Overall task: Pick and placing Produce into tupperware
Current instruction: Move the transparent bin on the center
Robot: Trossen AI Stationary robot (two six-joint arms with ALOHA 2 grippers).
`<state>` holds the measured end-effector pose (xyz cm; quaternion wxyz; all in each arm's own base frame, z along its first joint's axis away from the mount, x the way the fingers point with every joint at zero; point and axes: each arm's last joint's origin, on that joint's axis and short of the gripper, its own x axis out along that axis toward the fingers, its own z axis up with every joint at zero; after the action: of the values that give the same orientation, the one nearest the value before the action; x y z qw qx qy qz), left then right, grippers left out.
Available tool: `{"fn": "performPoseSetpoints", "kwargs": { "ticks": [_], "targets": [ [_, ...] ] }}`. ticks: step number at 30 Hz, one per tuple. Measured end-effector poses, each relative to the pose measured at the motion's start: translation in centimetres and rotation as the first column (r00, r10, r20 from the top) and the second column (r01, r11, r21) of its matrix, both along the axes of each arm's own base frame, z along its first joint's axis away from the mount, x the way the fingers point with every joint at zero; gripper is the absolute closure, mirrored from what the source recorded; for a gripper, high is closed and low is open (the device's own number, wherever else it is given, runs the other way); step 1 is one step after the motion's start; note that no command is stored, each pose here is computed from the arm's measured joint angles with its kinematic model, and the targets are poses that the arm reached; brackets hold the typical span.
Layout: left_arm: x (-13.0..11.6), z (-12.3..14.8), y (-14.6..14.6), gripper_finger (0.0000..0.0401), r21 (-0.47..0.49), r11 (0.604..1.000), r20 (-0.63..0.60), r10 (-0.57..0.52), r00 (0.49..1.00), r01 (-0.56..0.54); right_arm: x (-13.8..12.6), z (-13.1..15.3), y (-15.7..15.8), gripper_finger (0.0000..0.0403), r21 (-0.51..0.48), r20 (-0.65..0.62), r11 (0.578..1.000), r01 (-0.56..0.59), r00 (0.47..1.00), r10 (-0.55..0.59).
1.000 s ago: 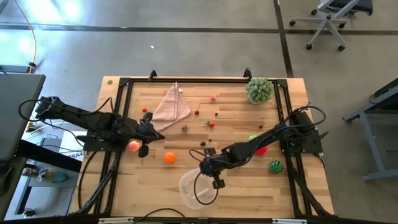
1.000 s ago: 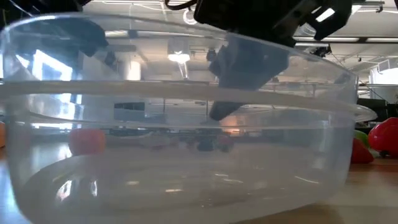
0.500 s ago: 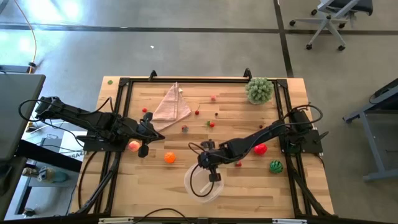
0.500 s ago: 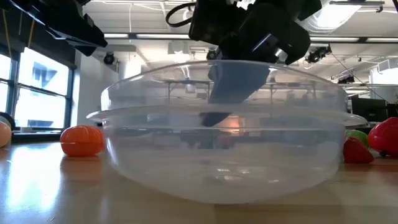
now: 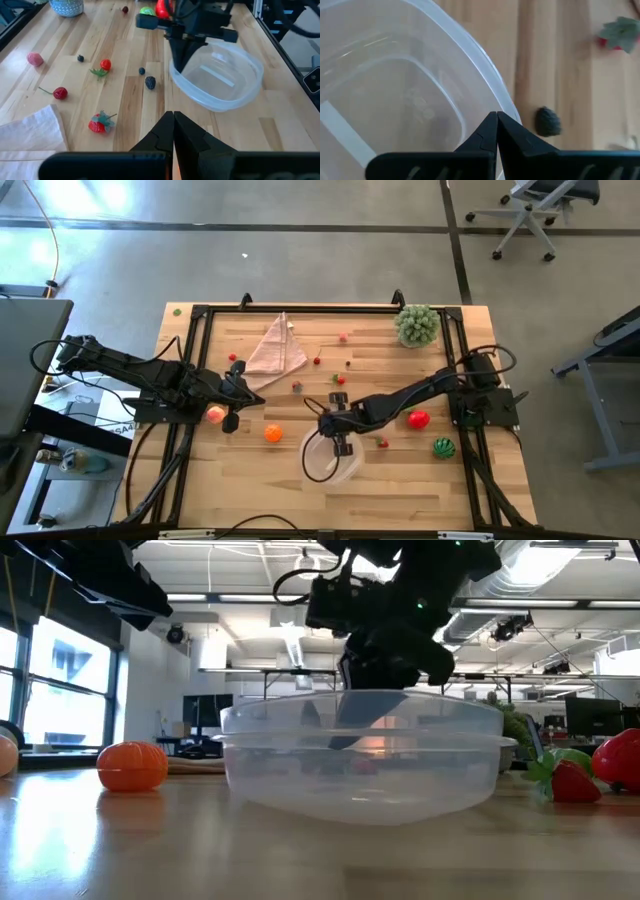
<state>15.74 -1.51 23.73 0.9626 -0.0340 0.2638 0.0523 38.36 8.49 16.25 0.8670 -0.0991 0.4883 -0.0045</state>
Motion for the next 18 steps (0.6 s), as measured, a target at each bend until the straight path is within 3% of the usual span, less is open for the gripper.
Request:
{"fn": "performPoseSetpoints", "kwargs": {
  "ticks": [18],
  "targets": [
    [0.0, 0.0, 0.0, 0.04, 0.0, 1.0, -0.004, 0.0, 1.0, 0.0, 0.5, -0.1, -6.5, 0.0402, -0.18, -0.048, 0.98, 0.085, 0.994, -0.095]
  ]
}}
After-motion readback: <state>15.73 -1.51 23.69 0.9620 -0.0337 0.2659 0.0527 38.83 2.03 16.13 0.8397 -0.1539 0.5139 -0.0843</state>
